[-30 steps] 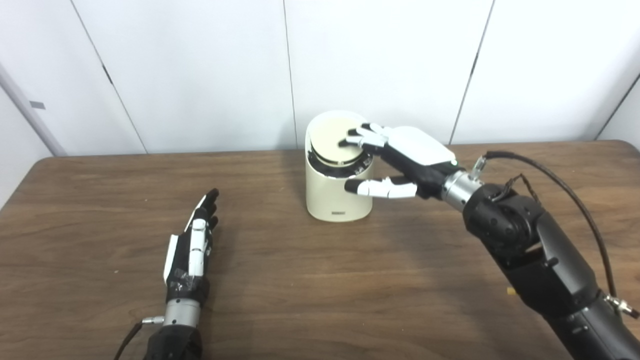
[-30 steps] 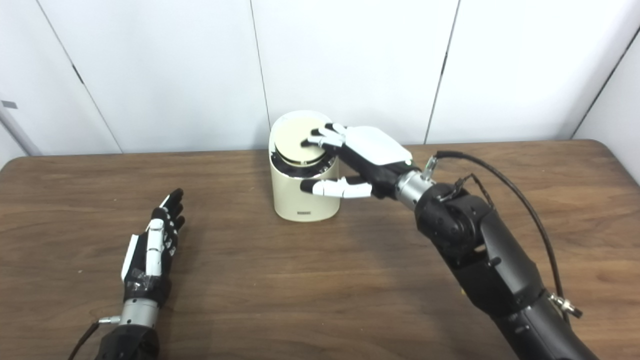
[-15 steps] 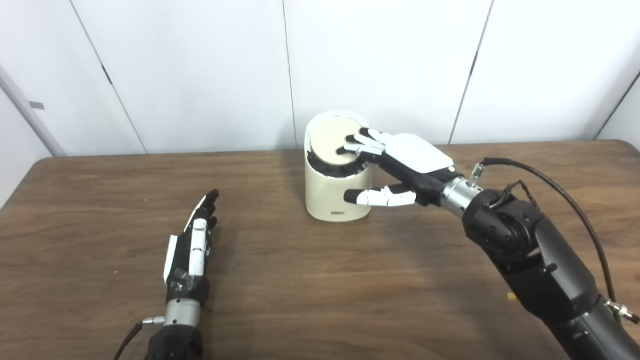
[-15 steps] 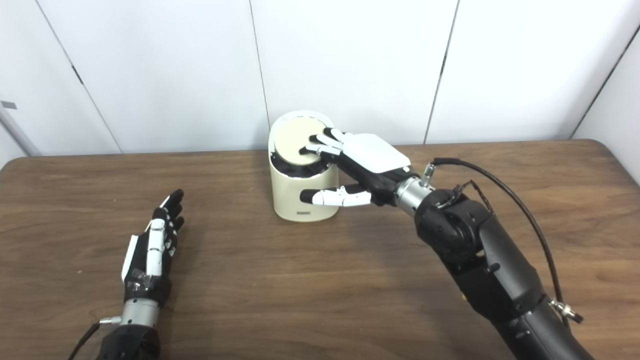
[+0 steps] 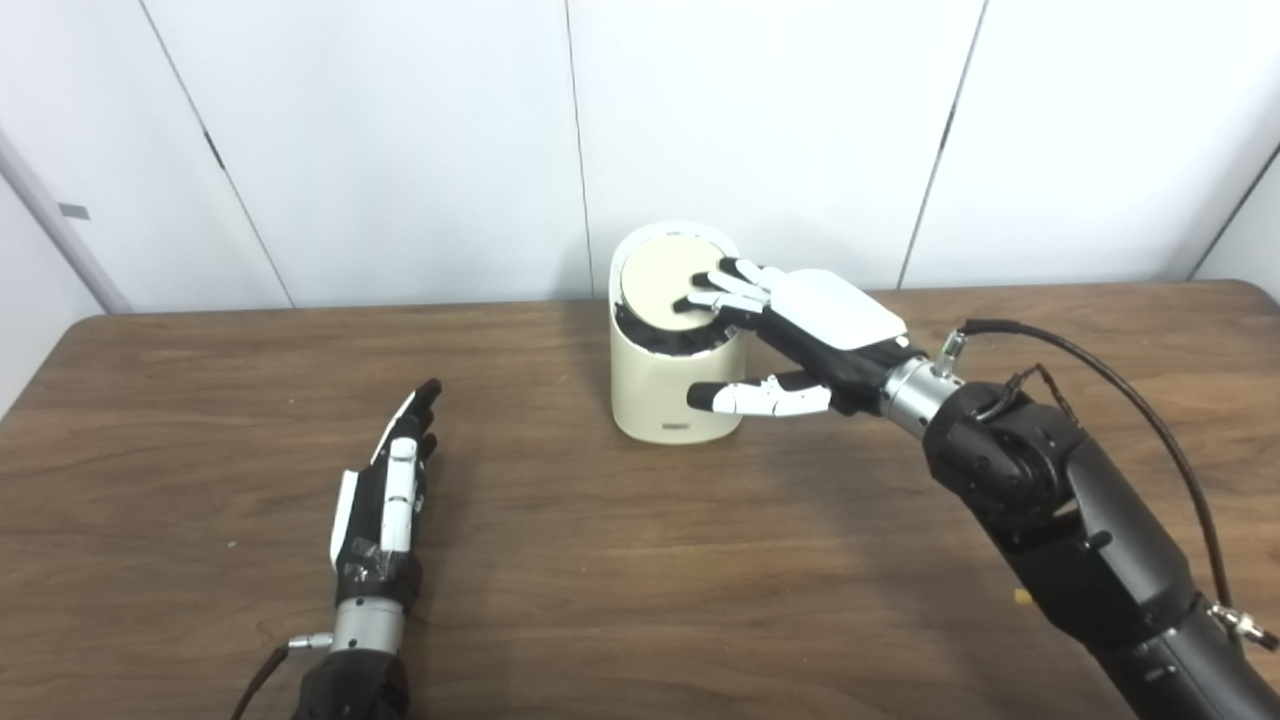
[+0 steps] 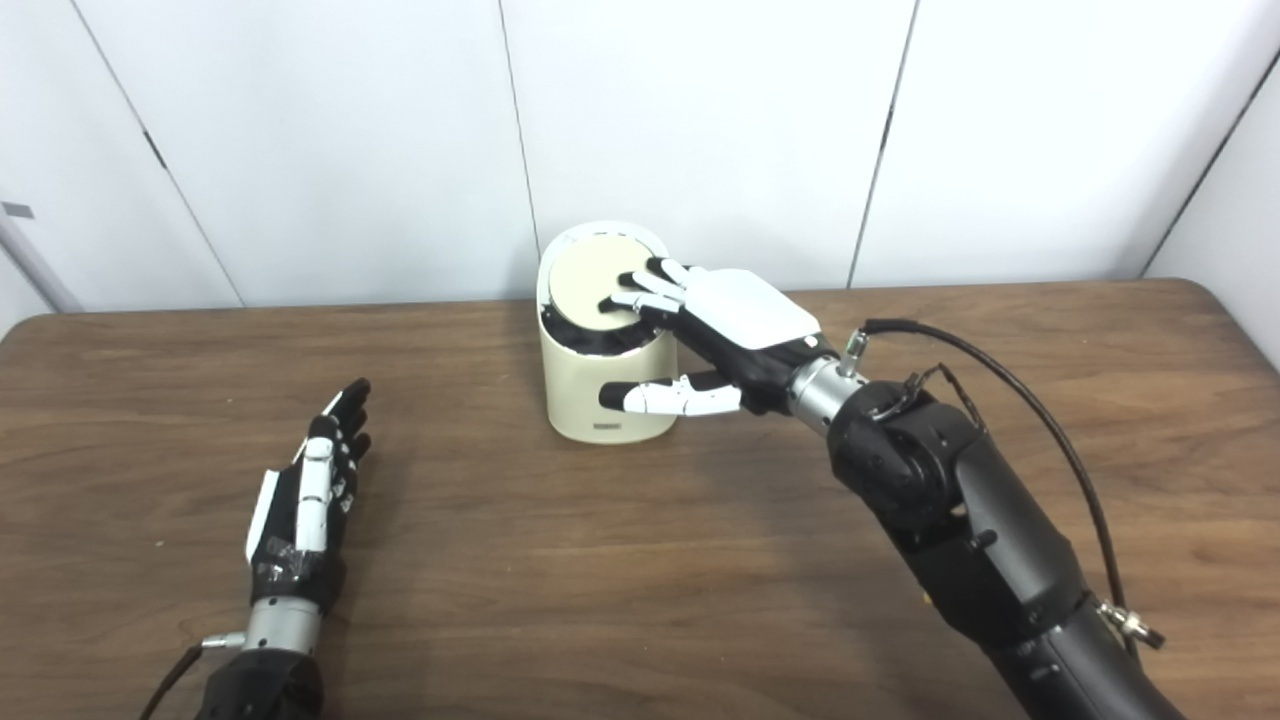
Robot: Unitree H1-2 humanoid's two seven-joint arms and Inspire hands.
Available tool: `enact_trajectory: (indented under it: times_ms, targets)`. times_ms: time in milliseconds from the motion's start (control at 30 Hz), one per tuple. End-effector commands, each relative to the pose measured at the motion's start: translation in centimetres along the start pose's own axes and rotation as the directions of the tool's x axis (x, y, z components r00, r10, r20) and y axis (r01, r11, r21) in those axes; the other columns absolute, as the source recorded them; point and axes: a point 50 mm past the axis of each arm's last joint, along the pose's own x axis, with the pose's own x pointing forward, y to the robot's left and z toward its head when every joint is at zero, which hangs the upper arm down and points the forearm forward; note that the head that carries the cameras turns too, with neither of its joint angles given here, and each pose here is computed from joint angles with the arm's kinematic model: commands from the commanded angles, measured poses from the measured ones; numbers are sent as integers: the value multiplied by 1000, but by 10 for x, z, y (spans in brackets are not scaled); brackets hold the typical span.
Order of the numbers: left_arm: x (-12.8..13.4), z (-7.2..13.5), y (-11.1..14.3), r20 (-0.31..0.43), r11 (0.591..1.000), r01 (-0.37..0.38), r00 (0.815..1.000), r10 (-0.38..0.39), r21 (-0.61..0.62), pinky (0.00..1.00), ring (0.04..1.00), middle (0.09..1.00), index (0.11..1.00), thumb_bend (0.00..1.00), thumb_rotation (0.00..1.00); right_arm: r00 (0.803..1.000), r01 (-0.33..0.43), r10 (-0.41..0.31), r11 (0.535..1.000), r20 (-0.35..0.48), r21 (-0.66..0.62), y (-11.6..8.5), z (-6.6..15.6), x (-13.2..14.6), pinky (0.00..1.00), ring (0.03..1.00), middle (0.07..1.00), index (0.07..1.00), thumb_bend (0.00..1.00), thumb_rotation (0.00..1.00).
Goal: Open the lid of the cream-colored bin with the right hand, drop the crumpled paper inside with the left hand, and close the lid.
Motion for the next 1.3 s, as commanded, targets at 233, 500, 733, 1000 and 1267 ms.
enact_trajectory:
  times_ms: [233, 500, 733, 1000, 1267]
  targets:
    - [-21, -28, -11, -87, 999, -1, 996, -2, -33, 999, 999, 974, 922, 445, 951, 999, -39, 39, 998, -15, -44, 0, 5, 1, 1000, 1000, 926, 835, 545, 1000]
    - [-21, -29, -11, -74, 999, 1, 997, -4, -42, 998, 992, 971, 928, 431, 949, 998, -62, 61, 997, -30, -53, 6, 0, 1, 1000, 1000, 891, 792, 534, 1000]
    - [-21, -29, -12, -84, 999, -12, 996, 9, -43, 982, 978, 955, 914, 437, 920, 998, -53, 51, 998, -35, -38, 3, -1, 0, 1000, 1000, 928, 825, 553, 1000]
    - [-21, -29, -12, -87, 999, -8, 996, 6, -32, 992, 988, 964, 918, 426, 895, 998, 55, -55, 998, -10, -33, -11, 2, -5, 1000, 1000, 966, 861, 552, 1000]
    - [-21, -28, -13, -91, 999, -14, 996, 11, -33, 999, 986, 958, 917, 410, 869, 990, 143, -143, 990, -6, -18, -27, 6, -15, 1000, 1000, 979, 871, 544, 1000]
